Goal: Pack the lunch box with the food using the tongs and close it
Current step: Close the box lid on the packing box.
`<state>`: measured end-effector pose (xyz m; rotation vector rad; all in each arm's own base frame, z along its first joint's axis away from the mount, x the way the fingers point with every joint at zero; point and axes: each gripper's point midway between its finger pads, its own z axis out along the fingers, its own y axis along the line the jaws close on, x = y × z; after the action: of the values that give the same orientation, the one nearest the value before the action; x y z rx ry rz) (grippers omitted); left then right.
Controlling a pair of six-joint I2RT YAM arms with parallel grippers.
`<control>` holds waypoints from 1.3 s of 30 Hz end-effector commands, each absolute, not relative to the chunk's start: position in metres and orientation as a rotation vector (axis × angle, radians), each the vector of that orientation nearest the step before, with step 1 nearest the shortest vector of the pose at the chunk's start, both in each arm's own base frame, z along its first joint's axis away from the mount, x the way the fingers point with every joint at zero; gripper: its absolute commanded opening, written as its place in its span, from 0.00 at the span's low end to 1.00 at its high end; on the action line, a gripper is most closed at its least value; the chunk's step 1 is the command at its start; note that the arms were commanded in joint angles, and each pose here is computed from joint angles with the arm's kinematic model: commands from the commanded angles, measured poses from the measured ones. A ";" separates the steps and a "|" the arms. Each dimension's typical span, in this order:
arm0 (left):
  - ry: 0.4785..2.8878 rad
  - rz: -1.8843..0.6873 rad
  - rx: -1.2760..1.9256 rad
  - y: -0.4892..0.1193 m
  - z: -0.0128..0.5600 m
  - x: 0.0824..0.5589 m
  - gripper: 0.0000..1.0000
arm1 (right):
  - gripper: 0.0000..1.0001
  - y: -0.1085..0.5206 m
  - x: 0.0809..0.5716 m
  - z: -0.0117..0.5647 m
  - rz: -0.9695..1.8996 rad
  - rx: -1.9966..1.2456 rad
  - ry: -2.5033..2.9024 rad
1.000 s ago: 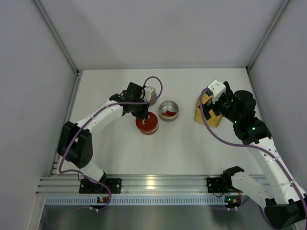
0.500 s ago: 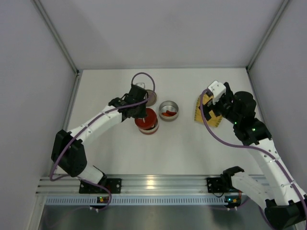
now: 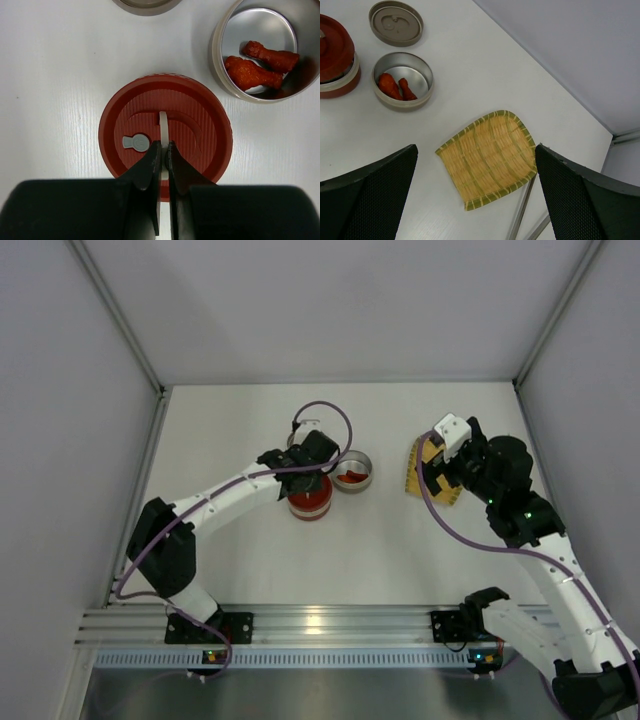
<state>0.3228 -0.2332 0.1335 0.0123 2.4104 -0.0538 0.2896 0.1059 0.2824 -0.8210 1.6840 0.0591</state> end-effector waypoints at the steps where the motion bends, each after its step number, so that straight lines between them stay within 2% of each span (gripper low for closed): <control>1: 2.341 -0.017 -0.024 -0.234 0.151 0.339 0.00 | 0.99 0.100 0.291 0.294 0.043 -0.786 1.650; 17: 2.398 0.049 0.026 -0.236 0.126 0.341 0.00 | 0.99 0.097 0.290 0.290 0.024 -0.783 1.652; 39: 2.416 0.035 0.053 -0.238 0.120 0.330 0.00 | 0.99 0.097 0.291 0.289 0.022 -0.784 1.648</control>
<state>0.3317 -0.2383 0.1135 0.0461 2.4315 0.0422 0.2873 0.1015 0.2732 -0.8157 1.6995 0.0406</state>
